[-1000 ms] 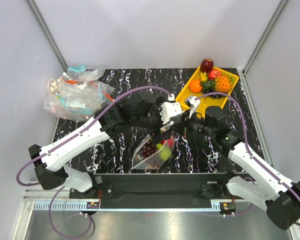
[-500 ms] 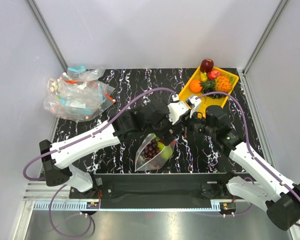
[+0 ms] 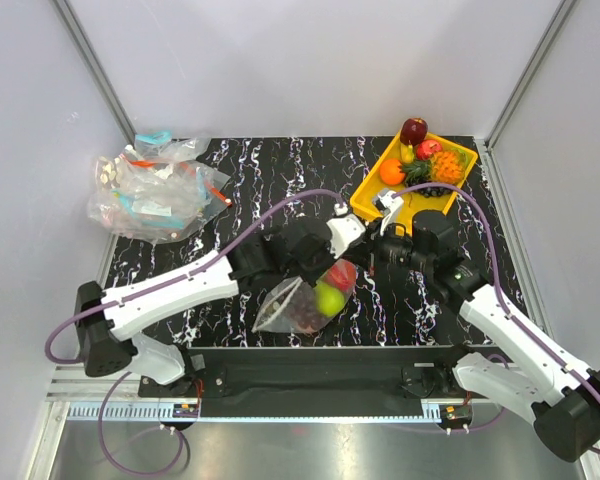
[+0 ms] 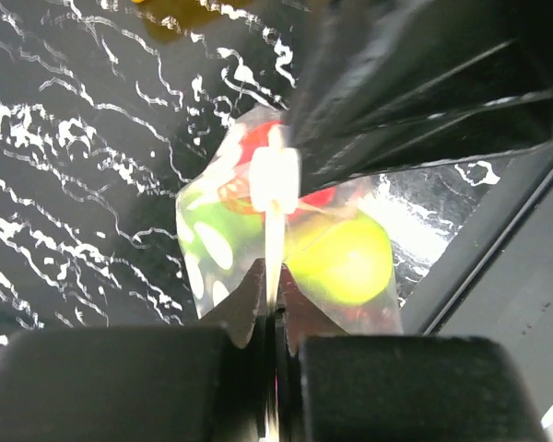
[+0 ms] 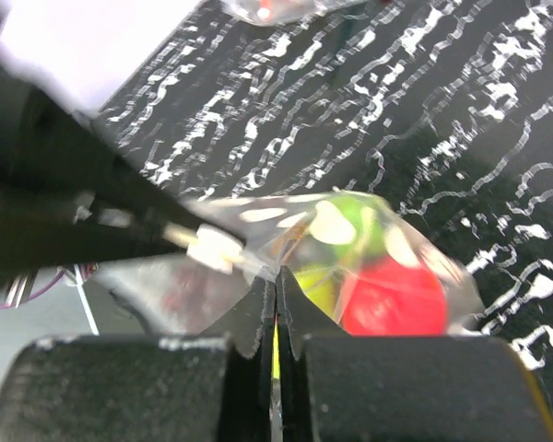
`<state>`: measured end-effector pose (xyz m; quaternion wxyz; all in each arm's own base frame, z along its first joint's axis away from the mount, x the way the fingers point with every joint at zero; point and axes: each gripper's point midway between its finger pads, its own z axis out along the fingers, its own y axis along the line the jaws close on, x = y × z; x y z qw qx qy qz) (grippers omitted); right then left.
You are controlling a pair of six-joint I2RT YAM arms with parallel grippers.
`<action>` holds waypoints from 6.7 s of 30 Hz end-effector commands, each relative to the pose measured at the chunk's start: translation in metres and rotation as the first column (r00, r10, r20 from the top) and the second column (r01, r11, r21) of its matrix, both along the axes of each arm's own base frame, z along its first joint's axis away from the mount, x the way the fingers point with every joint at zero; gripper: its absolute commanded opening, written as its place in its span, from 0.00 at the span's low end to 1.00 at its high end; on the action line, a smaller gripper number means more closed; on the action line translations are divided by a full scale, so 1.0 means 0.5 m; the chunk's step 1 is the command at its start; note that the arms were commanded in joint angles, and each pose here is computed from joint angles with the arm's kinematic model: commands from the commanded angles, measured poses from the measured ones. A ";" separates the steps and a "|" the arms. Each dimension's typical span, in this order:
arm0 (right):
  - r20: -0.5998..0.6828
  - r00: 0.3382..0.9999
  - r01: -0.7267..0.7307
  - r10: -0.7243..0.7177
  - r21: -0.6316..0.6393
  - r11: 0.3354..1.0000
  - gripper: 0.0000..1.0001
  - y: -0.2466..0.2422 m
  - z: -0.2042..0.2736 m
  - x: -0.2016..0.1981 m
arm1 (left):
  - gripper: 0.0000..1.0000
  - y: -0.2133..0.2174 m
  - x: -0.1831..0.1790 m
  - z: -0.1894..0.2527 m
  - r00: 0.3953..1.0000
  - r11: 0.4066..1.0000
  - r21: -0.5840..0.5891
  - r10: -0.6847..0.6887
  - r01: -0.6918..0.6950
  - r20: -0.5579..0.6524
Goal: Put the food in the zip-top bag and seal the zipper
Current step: Zip the zipper food storage bag at the center of the board, then place the zipper food storage bag at the center of the board.
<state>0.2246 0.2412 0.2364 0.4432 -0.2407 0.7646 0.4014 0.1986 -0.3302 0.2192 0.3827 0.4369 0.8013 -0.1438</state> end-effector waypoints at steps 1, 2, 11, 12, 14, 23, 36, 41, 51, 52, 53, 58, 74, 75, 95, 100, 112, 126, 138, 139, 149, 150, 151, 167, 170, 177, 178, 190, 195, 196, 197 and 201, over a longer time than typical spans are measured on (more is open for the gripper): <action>0.101 0.995 -0.019 0.013 0.058 0.998 0.00 0.003 0.073 -0.001 | 0.00 0.008 0.014 0.103 0.994 0.982 -0.168 -0.068 0.081 0.086; 0.119 0.991 -0.064 0.056 0.060 0.996 0.00 0.009 0.076 -0.013 | 0.00 0.006 0.009 0.110 0.987 0.976 -0.169 -0.120 0.137 0.104; 0.302 0.926 -0.275 0.229 0.123 0.953 0.53 0.029 0.121 -0.080 | 0.00 0.039 -0.046 0.170 0.903 0.880 -0.201 -0.413 0.430 0.121; 0.308 0.923 -0.279 0.231 0.124 0.952 0.55 0.028 0.121 -0.081 | 0.00 0.038 -0.057 0.172 0.890 0.865 -0.208 -0.442 0.456 0.112; 0.338 0.910 -0.296 0.241 0.122 0.947 0.60 0.028 0.132 -0.086 | 0.00 0.040 -0.068 0.172 0.875 0.851 -0.203 -0.472 0.484 0.107; 0.360 0.869 -0.399 0.338 0.108 0.910 0.48 0.043 0.151 -0.107 | 0.00 0.041 -0.084 0.174 0.855 0.830 -0.203 -0.510 0.519 0.099; 0.370 0.842 -0.463 0.393 0.121 0.878 0.50 0.061 0.163 -0.127 | 0.00 0.034 -0.082 0.174 0.849 0.825 -0.203 -0.520 0.528 0.094; 0.357 0.844 -0.467 0.401 0.121 0.876 0.40 0.076 0.162 -0.120 | 0.00 0.030 -0.076 0.163 0.850 0.829 -0.191 -0.520 0.525 0.078; 0.286 0.909 -0.348 0.303 0.120 0.930 0.00 0.078 0.138 -0.072 | 0.33 0.037 -0.054 0.164 0.869 0.851 -0.176 -0.480 0.495 0.122; 0.266 0.920 -0.327 0.287 0.119 0.938 0.00 0.078 0.131 -0.066 | 0.37 0.037 -0.052 0.166 0.870 0.851 -0.183 -0.475 0.492 0.130; 0.259 0.923 -0.322 0.284 0.121 0.939 0.00 0.076 0.131 -0.066 | 0.44 0.041 -0.054 0.176 0.868 0.848 -0.192 -0.474 0.495 0.146; 0.225 0.933 -0.313 0.282 0.120 0.942 0.00 0.075 0.126 -0.067 | 0.50 0.044 -0.053 0.235 0.857 0.831 -0.237 -0.446 0.503 0.258; 0.231 0.922 -0.341 0.312 0.100 0.935 0.00 0.077 0.146 -0.082 | 0.51 0.011 -0.016 0.269 0.854 0.835 -0.229 -0.431 0.500 0.290; 0.234 0.921 -0.342 0.312 0.098 0.935 0.00 0.076 0.147 -0.082 | 0.51 0.009 -0.017 0.271 0.852 0.833 -0.228 -0.436 0.504 0.291; 0.245 0.919 -0.339 0.309 0.094 0.936 0.00 0.076 0.158 -0.083 | 0.38 -0.011 -0.036 0.226 0.829 0.800 -0.224 -0.521 0.557 0.204; 0.249 0.919 -0.337 0.306 0.094 0.937 0.00 0.074 0.160 -0.084 | 0.27 -0.014 -0.042 0.219 0.825 0.793 -0.229 -0.533 0.564 0.186; 0.277 0.918 -0.319 0.284 0.090 0.944 0.00 0.065 0.178 -0.086 | 0.00 -0.009 -0.042 0.201 0.832 0.804 -0.214 -0.533 0.554 0.155; 0.376 0.925 -0.103 0.054 0.112 0.988 0.00 0.008 0.239 -0.050 | 0.00 0.025 -0.032 0.162 0.883 0.866 -0.172 -0.461 0.469 0.087; 0.411 0.873 0.217 -0.262 0.153 0.964 0.00 -0.081 0.313 0.015 | 0.00 0.068 -0.014 0.118 0.932 0.916 -0.174 -0.362 0.361 0.024; 0.409 0.866 0.243 -0.287 0.157 0.957 0.00 -0.086 0.318 0.022 | 0.00 0.072 -0.011 0.115 0.936 0.920 -0.174 -0.352 0.350 0.022; 0.316 0.724 0.608 -0.613 0.128 0.784 0.00 -0.190 0.305 0.108 | 0.00 0.119 -0.005 0.052 0.973 0.964 -0.155 -0.227 0.218 -0.043; 0.315 0.713 0.623 -0.627 0.128 0.772 0.00 -0.197 0.304 0.109 | 0.00 0.122 -0.004 0.046 0.974 0.966 -0.151 -0.220 0.211 -0.048; 0.313 0.701 0.638 -0.641 0.125 0.760 0.00 -0.204 0.303 0.111 | 0.00 0.127 -0.002 0.039 0.976 0.970 -0.141 -0.209 0.200 -0.053; 0.206 0.463 0.874 -0.862 0.053 0.482 0.00 -0.314 0.217 0.129 | 0.00 0.160 0.085 0.040 0.999 0.997 -0.072 -0.034 0.033 -0.021; 0.172 0.457 0.878 -0.872 0.066 0.473 0.00 -0.312 0.186 0.127 | 0.00 0.143 0.126 0.066 1.000 0.996 -0.091 0.006 -0.006 0.007; 0.136 0.423 0.903 -0.896 0.022 0.429 0.00 -0.316 0.111 0.135 | 0.00 0.089 0.249 0.110 0.991 0.984 -0.137 0.123 -0.114 0.056; 0.129 0.408 0.911 -0.904 0.013 0.413 0.00 -0.319 0.100 0.137 | 0.00 0.078 0.259 0.113 0.990 0.982 -0.147 0.127 -0.118 0.058; 0.149 0.228 0.973 -0.962 -0.066 0.221 0.82 -0.396 0.033 0.204 | 0.13 -0.010 0.460 0.141 0.958 0.949 -0.228 0.252 -0.217 0.135; 0.130 0.258 0.962 -0.957 -0.131 0.241 1.00 -0.398 0.057 0.239 | 0.91 0.023 0.471 0.214 0.914 0.904 -0.333 0.347 -0.267 0.208; 0.127 0.274 0.958 -0.953 -0.121 0.259 1.00 -0.393 0.071 0.238 | 0.98 0.041 0.454 0.242 0.905 0.896 -0.353 0.361 -0.269 0.226; 0.126 0.281 0.957 -0.952 -0.113 0.267 1.00 -0.391 0.081 0.236 | 0.99 0.054 0.446 0.256 0.897 0.889 -0.364 0.376 -0.278 0.234; 0.133 0.367 0.930 -0.921 -0.062 0.362 1.00 -0.377 0.136 0.209 | 0.99 0.138 0.394 0.327 0.839 0.837 -0.416 0.482 -0.356 0.252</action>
